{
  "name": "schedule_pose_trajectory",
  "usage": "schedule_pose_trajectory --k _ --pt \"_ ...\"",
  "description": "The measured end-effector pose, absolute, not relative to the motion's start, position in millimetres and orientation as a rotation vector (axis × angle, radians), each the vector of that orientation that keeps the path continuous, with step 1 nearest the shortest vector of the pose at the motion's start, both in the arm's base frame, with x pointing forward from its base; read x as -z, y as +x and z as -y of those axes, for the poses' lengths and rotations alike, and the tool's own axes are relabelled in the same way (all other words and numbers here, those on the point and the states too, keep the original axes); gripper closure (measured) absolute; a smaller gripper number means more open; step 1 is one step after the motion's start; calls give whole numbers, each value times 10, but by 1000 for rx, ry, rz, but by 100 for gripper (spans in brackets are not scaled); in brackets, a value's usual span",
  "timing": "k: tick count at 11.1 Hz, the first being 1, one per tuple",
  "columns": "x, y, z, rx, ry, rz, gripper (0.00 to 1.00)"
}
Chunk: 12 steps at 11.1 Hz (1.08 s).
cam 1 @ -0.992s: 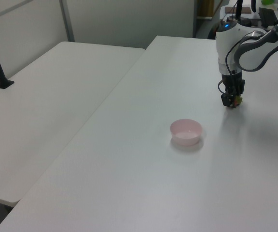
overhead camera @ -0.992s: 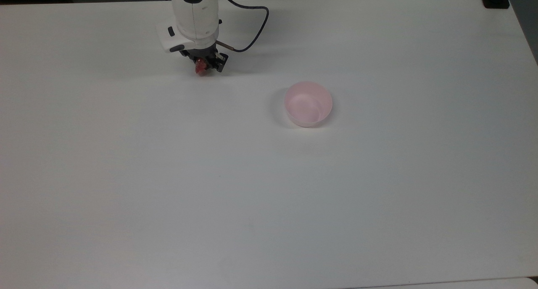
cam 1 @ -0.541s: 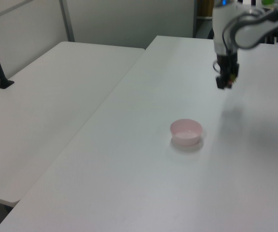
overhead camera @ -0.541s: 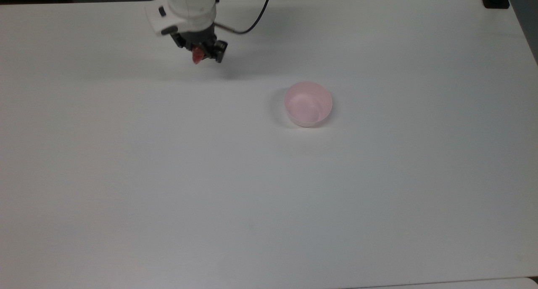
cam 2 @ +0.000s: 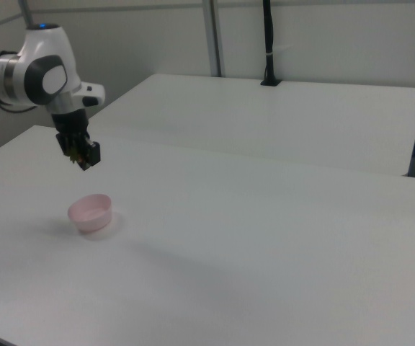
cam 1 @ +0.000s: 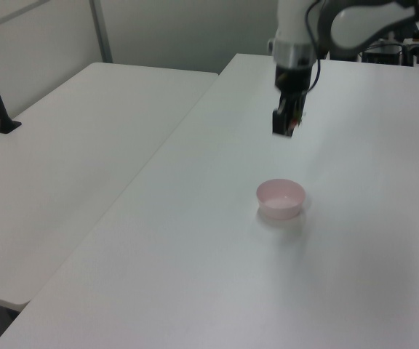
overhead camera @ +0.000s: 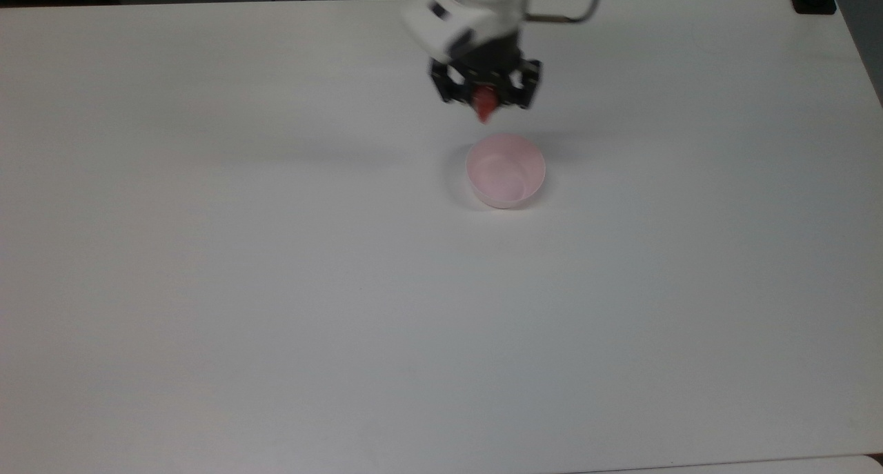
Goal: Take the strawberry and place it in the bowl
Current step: 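Carry the strawberry over the pink bowl and lower it inside, then open the gripper to release the strawberry and raise it away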
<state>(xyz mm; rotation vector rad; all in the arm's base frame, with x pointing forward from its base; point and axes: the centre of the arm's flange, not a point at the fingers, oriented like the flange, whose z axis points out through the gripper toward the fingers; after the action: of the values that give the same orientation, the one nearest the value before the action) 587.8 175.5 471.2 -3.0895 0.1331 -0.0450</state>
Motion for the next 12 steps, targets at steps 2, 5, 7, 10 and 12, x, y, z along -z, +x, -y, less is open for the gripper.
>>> schedule_pose_trajectory --k 2,5,7,10,12 --pt "-4218 5970 -2165 34 -3112 -105 89" --pt "-3733 6116 -2186 8 -3138 -132 54" --pt "-3785 6140 -2174 34 -3157 -112 22" --pt "-4247 6135 -1953 59 -3191 -41 0" --pt "-4892 6095 -1316 61 -3183 -2 0"
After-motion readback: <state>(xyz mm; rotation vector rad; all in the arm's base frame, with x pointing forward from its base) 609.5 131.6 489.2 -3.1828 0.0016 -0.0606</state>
